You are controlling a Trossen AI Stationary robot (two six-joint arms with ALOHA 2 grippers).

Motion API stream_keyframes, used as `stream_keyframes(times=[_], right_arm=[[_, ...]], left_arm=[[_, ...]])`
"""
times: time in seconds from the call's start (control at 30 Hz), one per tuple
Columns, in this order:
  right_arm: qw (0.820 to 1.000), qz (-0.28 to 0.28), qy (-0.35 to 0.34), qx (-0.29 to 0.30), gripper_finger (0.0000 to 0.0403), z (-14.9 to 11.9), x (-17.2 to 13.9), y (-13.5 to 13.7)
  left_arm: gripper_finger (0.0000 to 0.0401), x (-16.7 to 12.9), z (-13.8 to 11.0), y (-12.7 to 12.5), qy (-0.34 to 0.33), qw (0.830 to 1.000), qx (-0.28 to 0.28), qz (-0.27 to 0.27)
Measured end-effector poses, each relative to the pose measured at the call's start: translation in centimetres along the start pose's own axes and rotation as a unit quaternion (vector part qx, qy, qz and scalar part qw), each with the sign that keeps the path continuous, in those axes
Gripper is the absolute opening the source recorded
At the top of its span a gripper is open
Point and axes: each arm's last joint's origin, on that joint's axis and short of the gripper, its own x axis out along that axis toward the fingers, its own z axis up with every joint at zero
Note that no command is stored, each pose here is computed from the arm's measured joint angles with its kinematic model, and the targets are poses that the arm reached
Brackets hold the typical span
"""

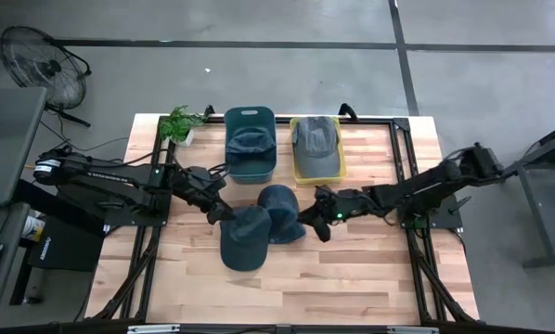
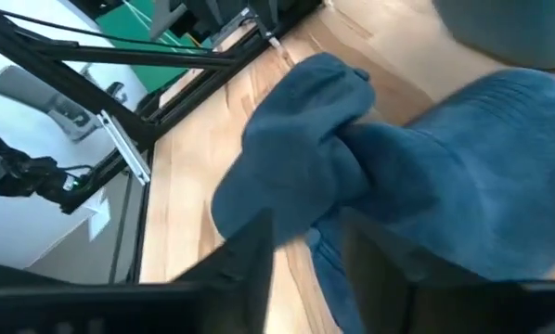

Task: Pick & Place hat
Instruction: Put the left blue cap into the blue bin

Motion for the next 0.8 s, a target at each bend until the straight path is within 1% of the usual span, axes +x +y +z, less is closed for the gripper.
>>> stream_keyframes(times=[0.17, 0.3, 0.4, 0.53, 0.67, 0.8], right_arm=[[1.000, -0.004, 0.019, 0.006, 0.0189, 0.5, 2.9, -0.7], [0.999, 0.011, 0.035, -0.007, 0.0219, 1.3, 5.0, -0.7], [0.999, 0.015, 0.039, -0.023, 0.0226, 1.8, 6.5, -0.7], [0.999, 0.013, 0.038, -0.022, 0.0228, 2.5, 8.1, -1.0], [0.999, 0.015, 0.032, -0.018, 0.0228, 3.3, 8.7, -1.2], [0.999, 0.004, 0.038, -0.017, 0.0228, 3.4, 8.7, -1.8]], left_arm=[[0.0234, 0.0, 0.0, 0.0, -0.001, 1.000, 0.000, 0.002], [0.0234, 0.0, 0.0, 0.0, -0.001, 1.000, 0.000, 0.001], [0.0234, 0.0, 0.0, 0.0, -0.005, 1.000, 0.000, 0.004], [0.0234, 0.0, 0.1, 0.0, -0.006, 1.000, 0.000, 0.005], [0.0234, 0.0, 0.1, 0.0, -0.007, 1.000, 0.000, 0.005], [0.0234, 0.0, 0.1, 0.0, -0.007, 1.000, 0.000, 0.005]])
